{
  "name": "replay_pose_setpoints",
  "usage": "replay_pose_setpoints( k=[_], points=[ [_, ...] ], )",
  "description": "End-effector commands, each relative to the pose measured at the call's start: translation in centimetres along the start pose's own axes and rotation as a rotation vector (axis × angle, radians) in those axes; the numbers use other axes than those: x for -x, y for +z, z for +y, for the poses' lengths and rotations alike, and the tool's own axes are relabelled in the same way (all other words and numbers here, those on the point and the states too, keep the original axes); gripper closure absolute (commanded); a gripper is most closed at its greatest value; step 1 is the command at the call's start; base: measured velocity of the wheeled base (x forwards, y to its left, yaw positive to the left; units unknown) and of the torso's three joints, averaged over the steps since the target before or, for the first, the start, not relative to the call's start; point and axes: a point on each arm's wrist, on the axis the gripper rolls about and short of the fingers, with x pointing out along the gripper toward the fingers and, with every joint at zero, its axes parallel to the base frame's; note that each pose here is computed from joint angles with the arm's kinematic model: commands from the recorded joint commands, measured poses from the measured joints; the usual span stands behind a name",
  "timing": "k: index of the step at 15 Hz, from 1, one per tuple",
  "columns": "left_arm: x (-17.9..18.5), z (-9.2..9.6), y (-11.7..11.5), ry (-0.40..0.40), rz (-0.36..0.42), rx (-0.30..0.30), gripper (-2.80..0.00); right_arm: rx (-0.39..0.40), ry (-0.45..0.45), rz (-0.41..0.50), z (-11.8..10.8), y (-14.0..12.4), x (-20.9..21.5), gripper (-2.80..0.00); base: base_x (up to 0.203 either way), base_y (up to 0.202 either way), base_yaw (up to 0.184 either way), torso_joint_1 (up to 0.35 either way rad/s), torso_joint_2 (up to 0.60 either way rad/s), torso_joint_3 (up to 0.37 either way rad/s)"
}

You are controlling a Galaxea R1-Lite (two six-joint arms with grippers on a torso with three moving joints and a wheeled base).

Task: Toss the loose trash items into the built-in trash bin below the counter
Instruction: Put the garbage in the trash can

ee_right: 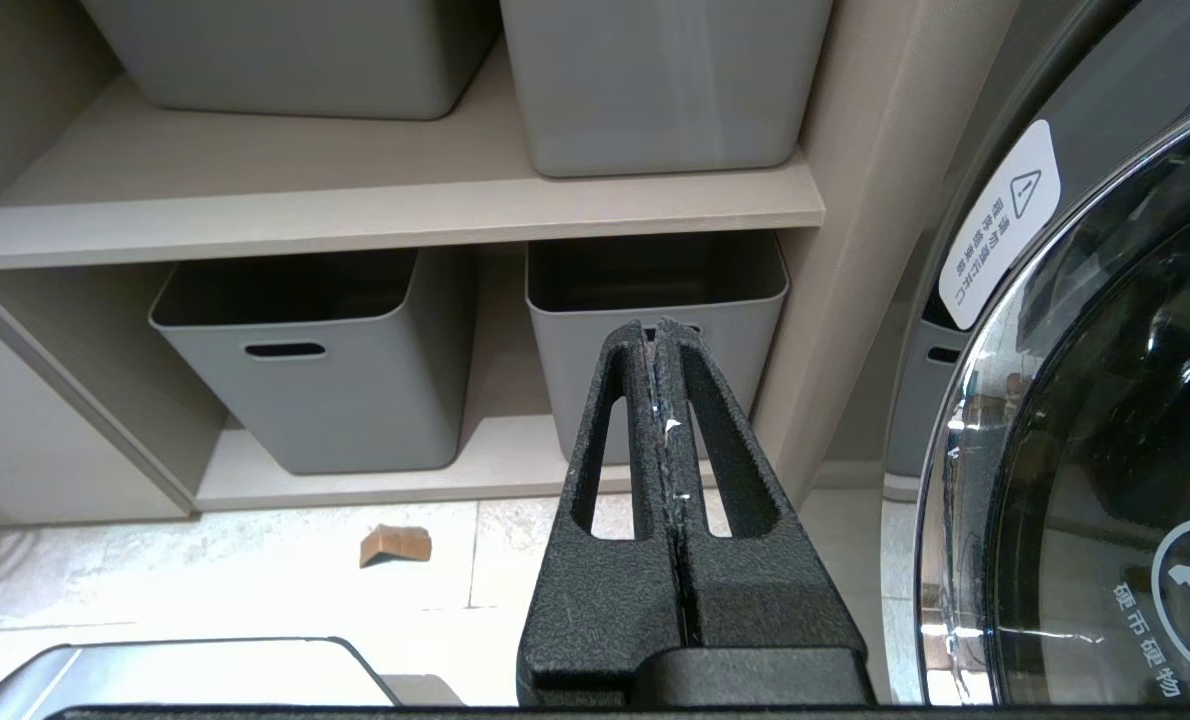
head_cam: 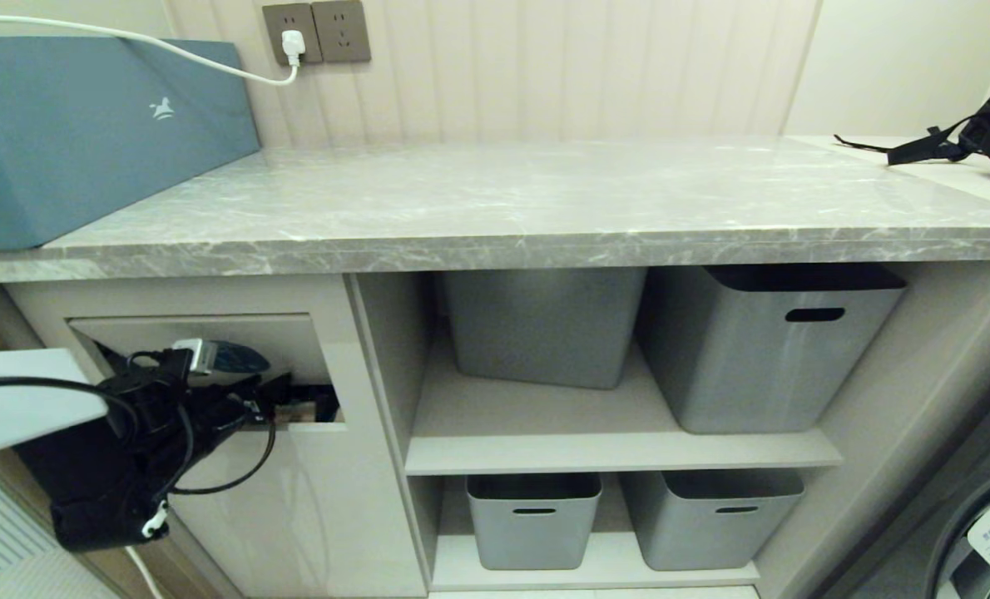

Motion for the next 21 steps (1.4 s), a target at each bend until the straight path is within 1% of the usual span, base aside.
replay_pose_setpoints(
  k=[1, 5, 7, 9, 12, 15, 17, 18, 21],
  points=[
    [-0.1, -0.2, 0.2, -0.005, -0.014, -0.005, -2.8, 0.0, 0.0, 0.002, 0.0, 0.0, 0.0, 0.0, 0.0, 0.0, 0.0, 0.0, 0.0, 0.0],
    [0.1, -0.5, 0.4, -0.005, -0.012, -0.005, -2.8, 0.0, 0.0, 0.002, 0.0, 0.0, 0.0, 0.0, 0.0, 0.0, 0.0, 0.0, 0.0, 0.0],
    [0.7, -0.7, 0.4, 0.014, -0.003, 0.003, -2.8, 0.0, 0.0, 0.002, 0.0, 0.0, 0.0, 0.0, 0.0, 0.0, 0.0, 0.0, 0.0, 0.0],
    [2.7, -1.7, 1.1, 0.018, 0.016, 0.017, -2.8, 0.0, 0.0, 0.001, 0.0, 0.0, 0.0, 0.0, 0.0, 0.0, 0.0, 0.0, 0.0, 0.0],
    [6.0, -3.0, 2.7, 0.016, 0.015, 0.032, -2.8, 0.0, 0.0, 0.002, 0.0, 0.0, 0.0, 0.0, 0.0, 0.0, 0.0, 0.0, 0.0, 0.0],
    [9.8, -4.4, 4.0, 0.017, 0.009, 0.041, -2.8, 0.001, 0.0, 0.002, 0.0, 0.0, 0.0, 0.0, 0.0, 0.0, 0.0, 0.0, 0.0, 0.0],
    [13.0, -5.4, 4.7, 0.019, 0.005, 0.051, -2.8, 0.0, 0.0, 0.002, 0.0, 0.0, 0.0, 0.0, 0.0, 0.0, 0.0, 0.0, 0.0, 0.0],
    [14.7, -6.0, 4.9, 0.018, 0.0, 0.052, 0.0, 0.0, 0.0, 0.002, 0.0, 0.0, 0.0, 0.0, 0.0, 0.0, 0.0, 0.0, 0.0, 0.0],
    [19.1, -7.5, 6.2, 0.013, -0.069, 0.048, 0.0, 0.0, 0.0, 0.002, 0.0, 0.0, 0.0, 0.0, 0.0, 0.0, 0.0, 0.0, 0.0, 0.0]
  ],
)
